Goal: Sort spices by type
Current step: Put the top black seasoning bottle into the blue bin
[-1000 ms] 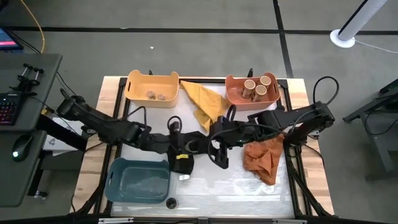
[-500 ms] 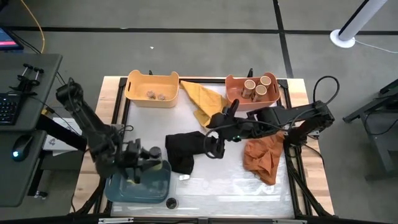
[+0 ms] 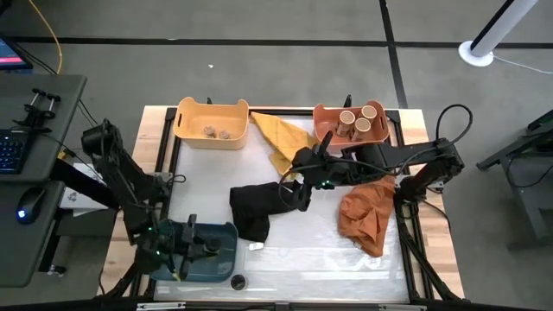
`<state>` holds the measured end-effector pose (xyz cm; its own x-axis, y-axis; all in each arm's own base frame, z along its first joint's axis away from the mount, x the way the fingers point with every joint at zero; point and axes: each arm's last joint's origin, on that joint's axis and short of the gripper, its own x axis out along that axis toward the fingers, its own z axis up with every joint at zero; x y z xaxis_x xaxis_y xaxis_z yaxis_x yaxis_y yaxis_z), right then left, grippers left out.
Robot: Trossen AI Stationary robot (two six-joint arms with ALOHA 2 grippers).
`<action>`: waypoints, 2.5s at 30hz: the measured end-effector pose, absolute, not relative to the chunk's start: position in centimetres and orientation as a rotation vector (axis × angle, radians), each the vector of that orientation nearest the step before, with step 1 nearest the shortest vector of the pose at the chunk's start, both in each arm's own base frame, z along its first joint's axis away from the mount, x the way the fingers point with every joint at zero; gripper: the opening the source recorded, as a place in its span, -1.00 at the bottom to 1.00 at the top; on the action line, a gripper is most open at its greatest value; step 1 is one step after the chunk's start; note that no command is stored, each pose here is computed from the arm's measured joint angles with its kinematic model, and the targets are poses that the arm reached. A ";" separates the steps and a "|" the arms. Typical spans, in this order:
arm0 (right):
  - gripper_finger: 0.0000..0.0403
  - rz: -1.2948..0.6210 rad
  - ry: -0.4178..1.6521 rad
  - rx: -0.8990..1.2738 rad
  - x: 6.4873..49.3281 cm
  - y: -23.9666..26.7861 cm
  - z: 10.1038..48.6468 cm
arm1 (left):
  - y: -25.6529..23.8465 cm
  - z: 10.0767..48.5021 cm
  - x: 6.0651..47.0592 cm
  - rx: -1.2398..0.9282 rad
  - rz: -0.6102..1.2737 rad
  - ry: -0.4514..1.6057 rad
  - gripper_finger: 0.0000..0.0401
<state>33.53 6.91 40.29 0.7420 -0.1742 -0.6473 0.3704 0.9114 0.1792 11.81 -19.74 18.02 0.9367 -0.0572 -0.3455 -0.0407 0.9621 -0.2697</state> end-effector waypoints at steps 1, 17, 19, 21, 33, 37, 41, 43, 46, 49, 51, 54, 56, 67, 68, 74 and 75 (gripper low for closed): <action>0.14 -0.309 0.673 0.319 33.5 6.8 40.3 | -19.9 17.6 11.8 -0.253 0.001 0.363 -0.55; 0.14 -0.398 0.645 0.475 33.8 5.5 40.3 | -21.3 12.6 12.1 -0.037 0.090 0.364 -0.54; 0.14 -0.408 0.641 0.490 33.8 5.3 40.3 | -21.3 12.4 12.1 -0.039 0.104 0.353 -0.54; 0.14 -0.411 0.640 0.497 33.8 5.3 40.3 | -21.1 12.2 12.0 -0.067 0.108 0.358 -0.52; 0.14 -0.421 0.631 0.516 33.8 5.3 40.3 | -20.1 11.2 12.0 -0.024 0.090 0.425 -0.04; 0.14 -0.420 0.631 0.516 33.8 5.3 40.3 | -20.0 11.1 12.4 -0.030 0.084 0.449 0.10; 0.14 -0.417 0.633 0.504 33.8 5.2 40.3 | -19.9 11.1 12.6 -0.041 0.080 0.464 0.18; 0.14 -0.415 0.634 0.501 33.8 5.2 40.3 | -19.8 11.3 12.6 -0.050 0.078 0.461 0.21; 0.14 -0.416 0.637 0.498 33.8 5.2 40.3 | -19.8 11.7 12.6 -0.056 0.072 0.454 0.22; 0.14 -0.412 0.642 0.485 33.8 5.2 40.2 | -19.8 12.1 12.6 -0.036 0.063 0.449 0.22; 0.14 -0.410 0.644 0.479 33.8 5.2 40.2 | -19.7 12.4 12.6 -0.021 0.055 0.443 0.22; 0.14 -0.405 0.647 0.464 33.8 5.2 40.2 | -19.7 12.8 12.6 0.006 0.042 0.436 0.22; 0.14 -0.404 0.648 0.460 33.8 5.2 40.2 | -19.7 12.8 12.6 0.024 0.036 0.437 0.22; 0.14 -0.398 0.655 0.439 33.7 5.2 40.2 | -19.8 12.8 13.1 -0.032 -0.013 0.484 0.22; 0.14 -0.398 0.656 0.437 33.7 5.2 40.2 | -19.8 12.8 13.1 -0.031 -0.021 0.489 0.22; 0.14 -0.399 0.662 0.434 33.7 5.2 40.2 | -19.8 12.7 13.1 -0.064 -0.049 0.527 0.22; 0.14 -0.400 0.663 0.434 33.7 5.2 40.2 | -19.8 12.7 13.2 -0.081 -0.048 0.535 0.22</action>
